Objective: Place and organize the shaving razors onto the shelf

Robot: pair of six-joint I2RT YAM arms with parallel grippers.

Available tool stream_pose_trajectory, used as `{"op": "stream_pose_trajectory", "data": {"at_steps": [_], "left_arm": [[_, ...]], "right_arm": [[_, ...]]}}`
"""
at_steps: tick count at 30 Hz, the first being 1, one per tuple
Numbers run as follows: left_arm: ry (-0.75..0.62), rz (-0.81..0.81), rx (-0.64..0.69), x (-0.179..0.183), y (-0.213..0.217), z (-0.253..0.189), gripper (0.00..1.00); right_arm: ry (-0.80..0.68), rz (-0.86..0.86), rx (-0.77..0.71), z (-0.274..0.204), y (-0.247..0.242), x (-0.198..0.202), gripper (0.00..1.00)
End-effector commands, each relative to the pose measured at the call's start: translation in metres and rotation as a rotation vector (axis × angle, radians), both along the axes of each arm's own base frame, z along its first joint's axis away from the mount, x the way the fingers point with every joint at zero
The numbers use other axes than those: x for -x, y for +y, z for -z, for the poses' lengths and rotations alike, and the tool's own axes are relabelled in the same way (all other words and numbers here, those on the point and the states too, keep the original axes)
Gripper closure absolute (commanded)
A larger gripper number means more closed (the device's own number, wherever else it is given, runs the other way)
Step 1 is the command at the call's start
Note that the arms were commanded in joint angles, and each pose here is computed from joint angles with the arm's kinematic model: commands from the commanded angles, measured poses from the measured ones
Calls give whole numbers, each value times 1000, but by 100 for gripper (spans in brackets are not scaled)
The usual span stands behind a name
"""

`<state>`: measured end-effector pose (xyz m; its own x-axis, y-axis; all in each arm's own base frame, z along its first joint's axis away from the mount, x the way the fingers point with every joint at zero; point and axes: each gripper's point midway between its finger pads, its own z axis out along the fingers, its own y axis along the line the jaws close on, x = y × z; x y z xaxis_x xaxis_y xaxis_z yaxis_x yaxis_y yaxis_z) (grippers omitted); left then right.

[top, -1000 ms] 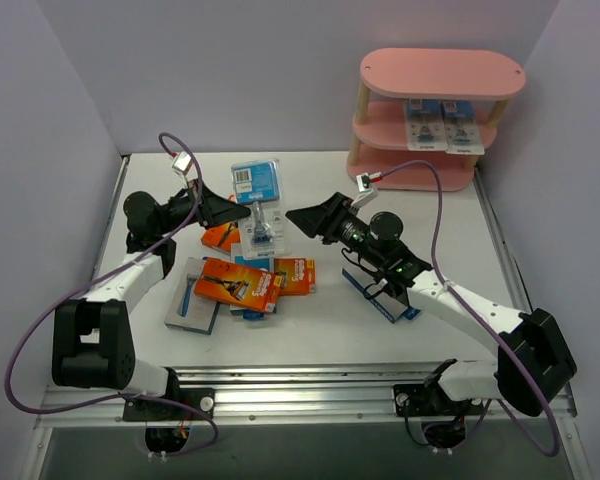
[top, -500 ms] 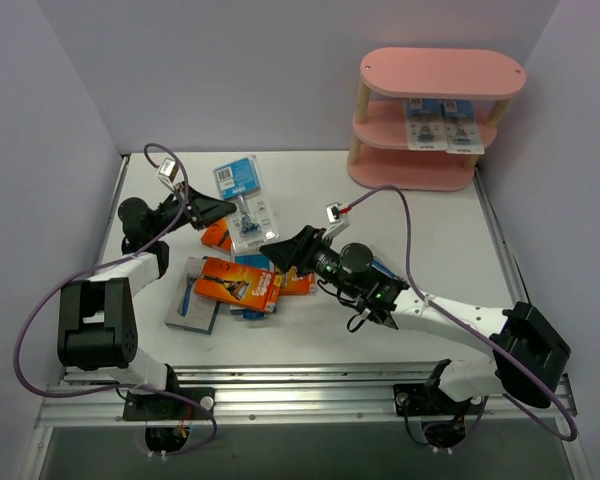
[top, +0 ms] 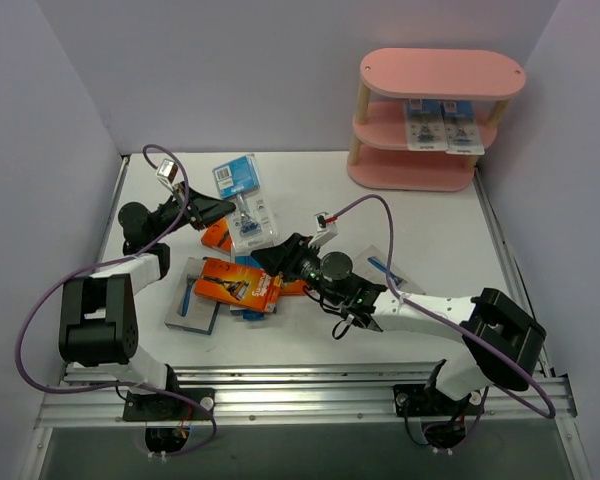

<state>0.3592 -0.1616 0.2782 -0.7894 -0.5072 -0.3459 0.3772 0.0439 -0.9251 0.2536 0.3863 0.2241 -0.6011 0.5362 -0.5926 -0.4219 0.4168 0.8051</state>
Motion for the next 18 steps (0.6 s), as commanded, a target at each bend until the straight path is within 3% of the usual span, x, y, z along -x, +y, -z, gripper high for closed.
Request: {"op": "stream_pose_trajectory", "data": {"at_steps": [1, 18], "left_arm": [[-70, -21, 12, -1, 3, -7, 98], [-44, -13, 59, -2, 4, -2, 98]], "right_arm": [[-97, 62, -128, -49, 6, -12, 56], [-125, 168, -165, -55, 10, -26, 67]]}}
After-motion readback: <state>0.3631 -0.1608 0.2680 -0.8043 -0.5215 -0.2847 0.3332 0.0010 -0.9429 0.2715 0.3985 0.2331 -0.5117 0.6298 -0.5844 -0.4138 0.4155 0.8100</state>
